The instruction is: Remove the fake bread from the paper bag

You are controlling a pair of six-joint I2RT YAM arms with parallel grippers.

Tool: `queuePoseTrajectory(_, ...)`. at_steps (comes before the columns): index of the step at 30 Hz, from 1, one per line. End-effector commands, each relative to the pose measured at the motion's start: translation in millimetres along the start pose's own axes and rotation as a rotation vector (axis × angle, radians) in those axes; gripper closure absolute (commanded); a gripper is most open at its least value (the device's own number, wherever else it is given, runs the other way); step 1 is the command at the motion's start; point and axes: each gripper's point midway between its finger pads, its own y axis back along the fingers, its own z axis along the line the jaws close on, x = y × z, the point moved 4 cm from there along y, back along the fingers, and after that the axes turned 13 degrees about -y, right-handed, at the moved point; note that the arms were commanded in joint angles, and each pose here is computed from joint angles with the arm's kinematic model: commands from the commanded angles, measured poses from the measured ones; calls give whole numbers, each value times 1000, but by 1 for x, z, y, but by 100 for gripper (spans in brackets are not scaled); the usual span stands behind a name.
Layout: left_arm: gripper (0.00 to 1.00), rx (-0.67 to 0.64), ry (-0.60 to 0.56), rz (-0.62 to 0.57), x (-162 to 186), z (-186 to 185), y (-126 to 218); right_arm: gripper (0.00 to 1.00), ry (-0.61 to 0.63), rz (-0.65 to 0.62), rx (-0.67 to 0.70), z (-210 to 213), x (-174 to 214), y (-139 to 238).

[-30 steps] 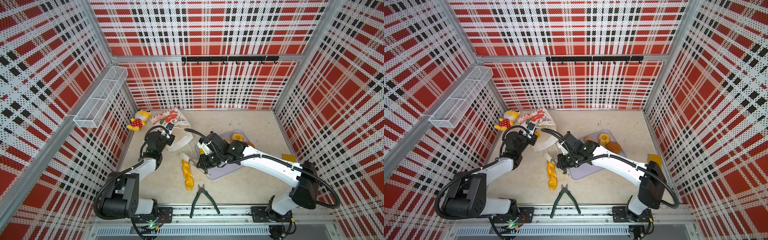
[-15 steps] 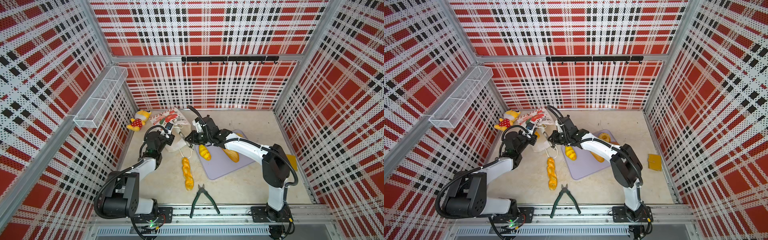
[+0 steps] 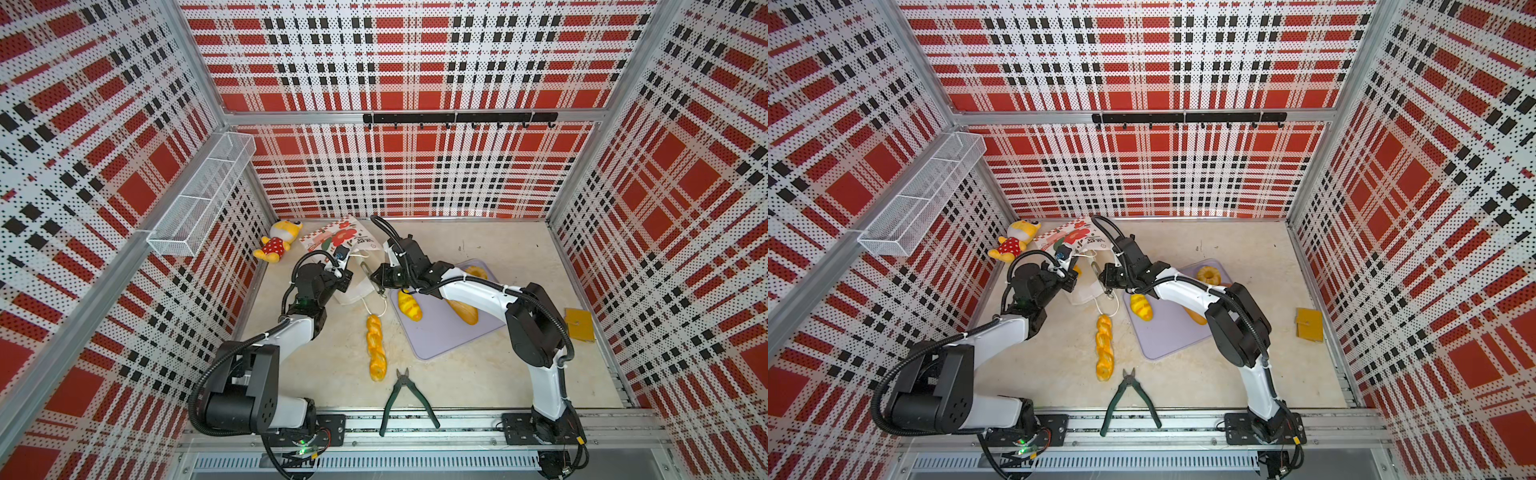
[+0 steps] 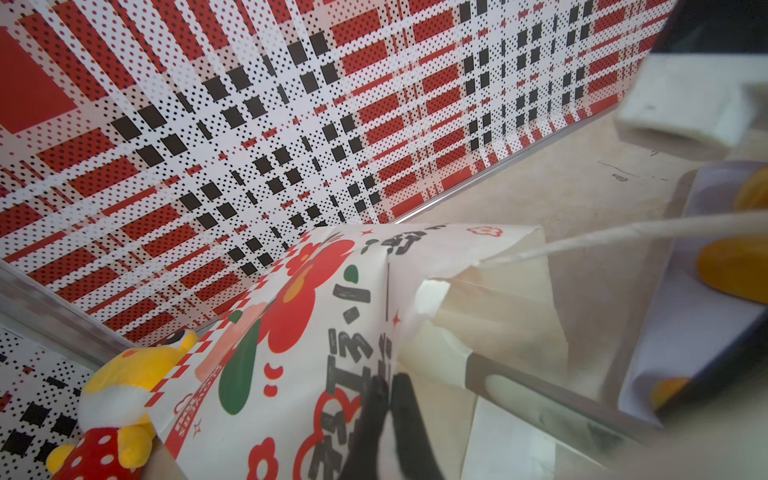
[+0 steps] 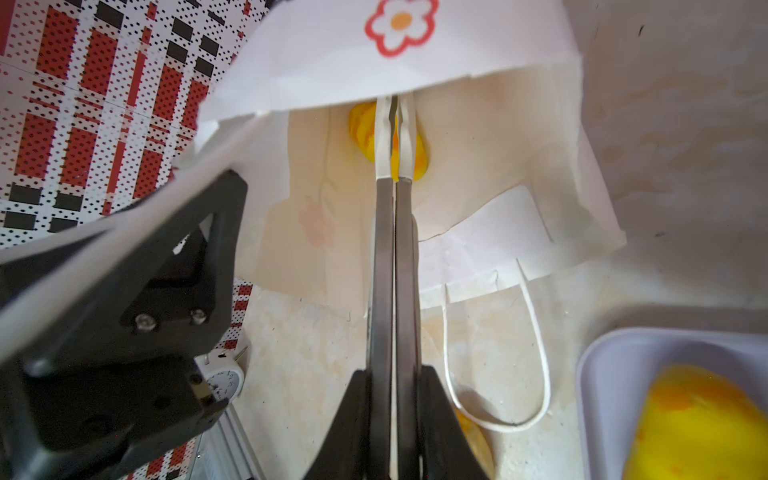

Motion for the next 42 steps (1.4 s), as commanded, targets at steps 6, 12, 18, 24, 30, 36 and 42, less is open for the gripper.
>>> queuePoseTrajectory(6,100,-14,16,-10,-12,4,-4,78,87,-162,-110,22,-35,-14)
queuePoseTrajectory(12,100,-12,19,-2,-11,2,-5,81,57,-117,-148,19,-30,-23)
queuePoseTrajectory(18,100,-48,24,48,-4,6,-6,95,26,11,-203,23,-4,5)
queuePoseTrajectory(24,100,-111,53,102,5,19,-6,100,42,178,-104,-2,41,64)
queuePoseTrajectory(30,100,-125,59,105,6,24,-5,100,78,125,42,-19,30,139)
queuePoseTrajectory(36,100,-118,51,102,5,20,-4,100,96,-125,244,-58,-79,159)
queuePoseTrajectory(42,100,-100,34,97,0,12,-5,100,204,-231,407,-88,-162,111)
